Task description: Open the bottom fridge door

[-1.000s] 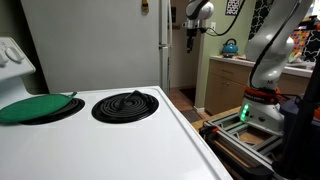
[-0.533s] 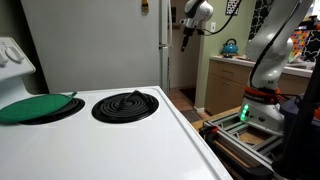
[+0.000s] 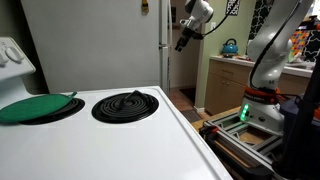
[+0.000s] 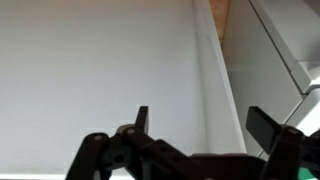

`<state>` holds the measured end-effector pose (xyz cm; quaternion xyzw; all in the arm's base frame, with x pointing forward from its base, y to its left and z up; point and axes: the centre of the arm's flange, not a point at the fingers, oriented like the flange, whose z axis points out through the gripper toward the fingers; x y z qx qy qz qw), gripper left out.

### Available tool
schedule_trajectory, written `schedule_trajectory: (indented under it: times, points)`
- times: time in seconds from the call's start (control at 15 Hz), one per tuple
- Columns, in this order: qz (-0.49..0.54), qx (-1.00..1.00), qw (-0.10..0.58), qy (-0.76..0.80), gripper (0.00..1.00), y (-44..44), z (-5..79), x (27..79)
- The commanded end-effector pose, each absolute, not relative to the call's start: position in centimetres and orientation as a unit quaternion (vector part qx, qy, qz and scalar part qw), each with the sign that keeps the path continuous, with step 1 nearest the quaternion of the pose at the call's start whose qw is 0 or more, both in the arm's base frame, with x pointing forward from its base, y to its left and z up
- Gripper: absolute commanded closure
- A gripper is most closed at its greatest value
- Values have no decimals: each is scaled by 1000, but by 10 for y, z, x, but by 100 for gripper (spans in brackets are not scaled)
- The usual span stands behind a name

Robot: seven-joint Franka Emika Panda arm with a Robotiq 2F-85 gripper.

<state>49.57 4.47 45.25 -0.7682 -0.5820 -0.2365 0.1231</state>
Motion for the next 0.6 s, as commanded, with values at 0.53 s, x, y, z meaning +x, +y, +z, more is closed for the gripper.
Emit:
schedule_trajectory:
  times: [0.53]
  points:
    - [-287,-694,202,-629,0,36,426,493]
